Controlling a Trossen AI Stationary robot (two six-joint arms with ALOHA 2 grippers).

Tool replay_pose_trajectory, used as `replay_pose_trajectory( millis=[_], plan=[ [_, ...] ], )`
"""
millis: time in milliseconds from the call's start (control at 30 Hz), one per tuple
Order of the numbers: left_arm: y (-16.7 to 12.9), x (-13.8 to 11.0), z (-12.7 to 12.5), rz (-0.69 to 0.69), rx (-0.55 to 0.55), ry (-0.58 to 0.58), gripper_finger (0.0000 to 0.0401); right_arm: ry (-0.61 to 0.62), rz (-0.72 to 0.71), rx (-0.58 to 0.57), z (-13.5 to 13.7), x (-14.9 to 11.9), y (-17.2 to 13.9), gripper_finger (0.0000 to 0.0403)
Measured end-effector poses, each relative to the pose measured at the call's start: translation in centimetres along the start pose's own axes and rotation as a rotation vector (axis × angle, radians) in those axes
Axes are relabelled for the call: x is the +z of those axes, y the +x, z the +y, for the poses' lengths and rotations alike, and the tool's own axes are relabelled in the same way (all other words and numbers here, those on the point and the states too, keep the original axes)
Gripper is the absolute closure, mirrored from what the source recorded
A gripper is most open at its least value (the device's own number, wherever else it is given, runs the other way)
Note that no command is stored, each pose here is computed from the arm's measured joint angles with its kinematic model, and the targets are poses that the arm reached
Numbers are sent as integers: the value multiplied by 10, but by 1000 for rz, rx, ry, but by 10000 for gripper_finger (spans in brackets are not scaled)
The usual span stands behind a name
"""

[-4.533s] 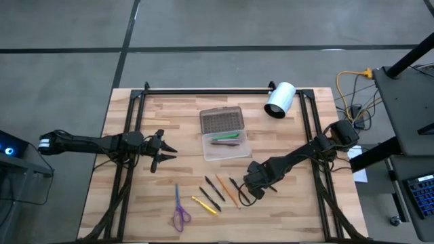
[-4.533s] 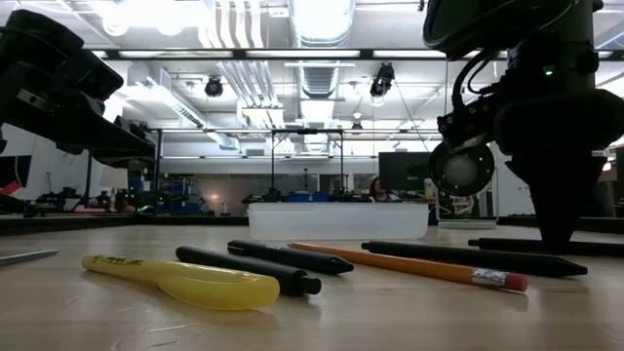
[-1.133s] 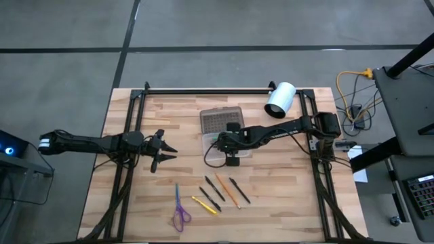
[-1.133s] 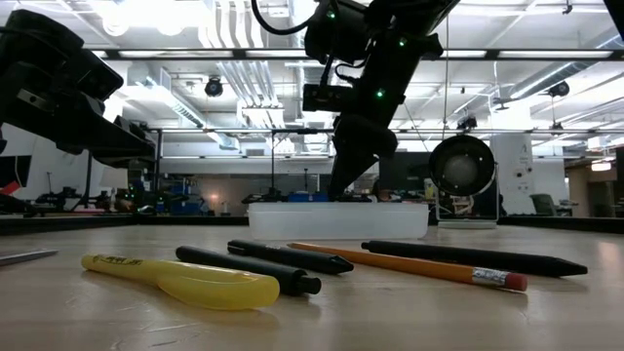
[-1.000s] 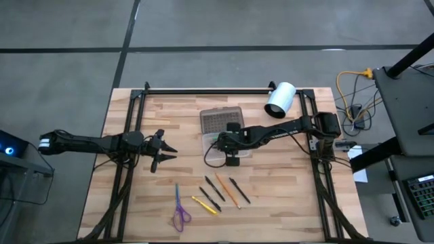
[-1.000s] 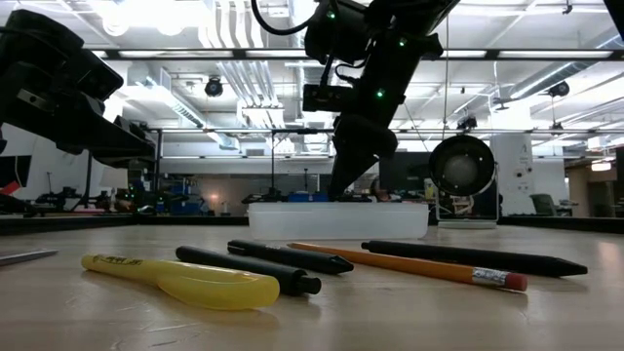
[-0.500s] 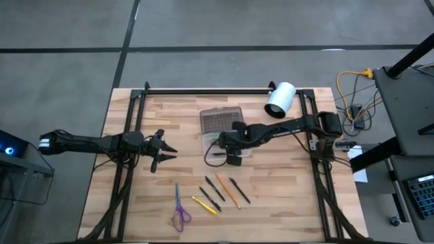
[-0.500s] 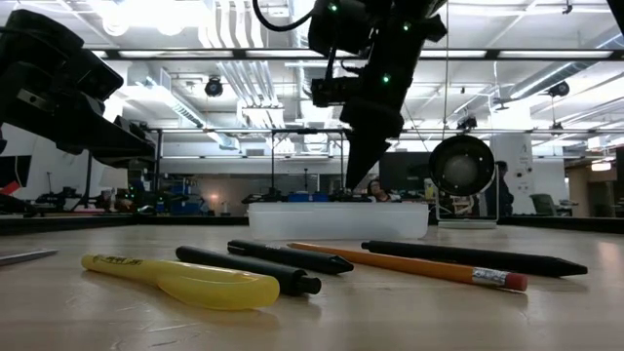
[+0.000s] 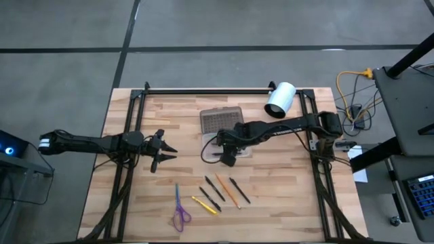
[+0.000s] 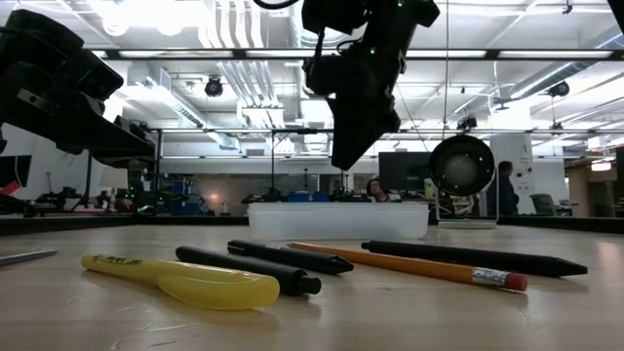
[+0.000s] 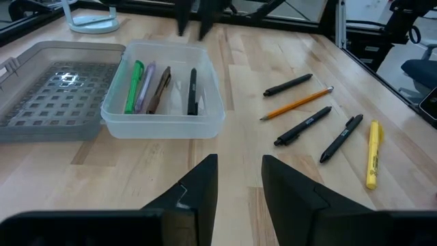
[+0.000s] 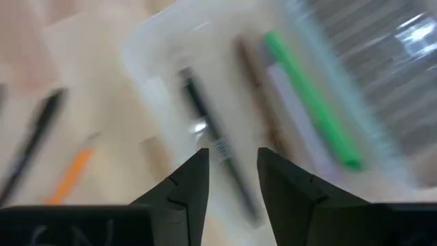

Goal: Pick & place school supplies into a supply box
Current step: Put the black pen into the transparent supply box

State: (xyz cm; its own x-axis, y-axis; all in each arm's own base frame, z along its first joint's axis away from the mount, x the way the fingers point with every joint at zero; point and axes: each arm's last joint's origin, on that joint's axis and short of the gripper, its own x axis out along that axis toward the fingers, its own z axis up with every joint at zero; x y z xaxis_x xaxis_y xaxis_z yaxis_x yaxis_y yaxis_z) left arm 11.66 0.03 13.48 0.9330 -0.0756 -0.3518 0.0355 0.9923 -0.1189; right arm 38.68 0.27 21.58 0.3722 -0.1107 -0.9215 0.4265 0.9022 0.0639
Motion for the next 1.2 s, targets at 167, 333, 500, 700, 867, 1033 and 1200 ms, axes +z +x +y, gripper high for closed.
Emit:
replay_pose_trajectory(
  millis=[167,333,500,700,867,1033,1200],
  plan=[
    [0,0,0,0,0,0,302,136,73,128,10,-5,-2,294],
    [0,0,0,0,0,0,302,223,117,116,20,-14,-3,292],
    [0,0,0,0,0,0,302,235,138,106,31,-22,-5,289],
    [0,0,0,0,0,0,302,260,132,87,50,-35,-9,295],
    [0,0,0,1,0,0,302,291,146,77,65,-48,-12,301],
    [0,0,0,0,0,0,302,327,179,31,73,-59,-10,306],
    [0,0,0,1,0,0,302,343,207,-3,78,-66,-2,306]
  ],
)
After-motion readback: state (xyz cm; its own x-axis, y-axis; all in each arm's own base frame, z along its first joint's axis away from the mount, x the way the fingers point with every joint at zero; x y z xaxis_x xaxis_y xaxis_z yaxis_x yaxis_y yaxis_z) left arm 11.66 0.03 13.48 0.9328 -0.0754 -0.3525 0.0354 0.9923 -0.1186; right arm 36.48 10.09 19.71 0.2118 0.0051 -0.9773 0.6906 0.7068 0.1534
